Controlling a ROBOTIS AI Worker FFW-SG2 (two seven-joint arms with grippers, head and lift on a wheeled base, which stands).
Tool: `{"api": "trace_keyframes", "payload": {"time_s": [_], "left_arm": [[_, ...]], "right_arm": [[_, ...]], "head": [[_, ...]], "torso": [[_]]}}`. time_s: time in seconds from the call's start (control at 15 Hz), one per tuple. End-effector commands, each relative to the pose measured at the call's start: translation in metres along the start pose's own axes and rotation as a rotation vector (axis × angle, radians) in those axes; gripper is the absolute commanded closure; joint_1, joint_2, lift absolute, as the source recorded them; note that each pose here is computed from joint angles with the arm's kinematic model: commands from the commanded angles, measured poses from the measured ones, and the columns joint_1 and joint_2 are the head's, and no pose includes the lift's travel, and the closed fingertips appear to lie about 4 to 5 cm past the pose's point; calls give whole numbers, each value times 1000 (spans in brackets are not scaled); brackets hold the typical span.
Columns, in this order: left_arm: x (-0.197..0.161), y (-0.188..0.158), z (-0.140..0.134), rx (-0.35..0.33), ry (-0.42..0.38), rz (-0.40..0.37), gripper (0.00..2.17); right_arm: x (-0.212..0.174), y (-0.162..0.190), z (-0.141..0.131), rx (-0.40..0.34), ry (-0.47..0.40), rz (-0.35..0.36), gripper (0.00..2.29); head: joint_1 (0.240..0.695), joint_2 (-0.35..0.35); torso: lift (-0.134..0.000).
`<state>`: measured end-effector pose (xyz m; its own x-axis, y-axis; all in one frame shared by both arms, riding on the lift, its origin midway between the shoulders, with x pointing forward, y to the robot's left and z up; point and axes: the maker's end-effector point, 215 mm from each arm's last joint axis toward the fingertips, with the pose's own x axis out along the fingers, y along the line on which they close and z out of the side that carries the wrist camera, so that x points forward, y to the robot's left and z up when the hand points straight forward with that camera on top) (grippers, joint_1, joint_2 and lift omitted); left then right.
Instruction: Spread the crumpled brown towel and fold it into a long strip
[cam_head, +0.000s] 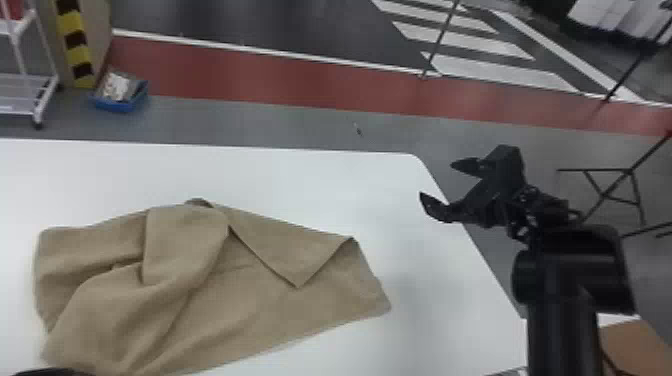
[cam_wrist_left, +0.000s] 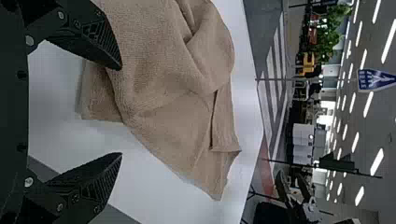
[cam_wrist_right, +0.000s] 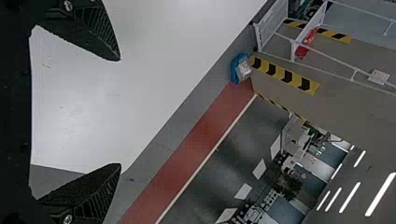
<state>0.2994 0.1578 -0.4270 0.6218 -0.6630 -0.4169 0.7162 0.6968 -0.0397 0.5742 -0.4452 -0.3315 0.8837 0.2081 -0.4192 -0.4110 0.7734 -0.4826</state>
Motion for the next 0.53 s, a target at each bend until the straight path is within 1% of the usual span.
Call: {"api": "trace_keyframes", "payload": {"time_s": [0.0, 0.13, 0.4, 0.47], "left_arm": [[10, -15, -3, 30, 22, -25, 265], [19, -25, -7, 32, 33, -44, 265], [22, -24, -19, 27, 58, -44, 272], [22, -25, -21, 25, 64, -45, 329]], "right_arm": [[1, -2, -2, 8, -1, -8, 66], [0, -1, -6, 16, 1, -7, 66], [-3, -1, -10, 22, 2, -7, 66], [-3, 0, -11, 21, 3, -5, 63]], "head": [[695, -350], [695, -350], [695, -350], [695, -350]], "torso": [[-125], [-125], [-125], [-125]]}}
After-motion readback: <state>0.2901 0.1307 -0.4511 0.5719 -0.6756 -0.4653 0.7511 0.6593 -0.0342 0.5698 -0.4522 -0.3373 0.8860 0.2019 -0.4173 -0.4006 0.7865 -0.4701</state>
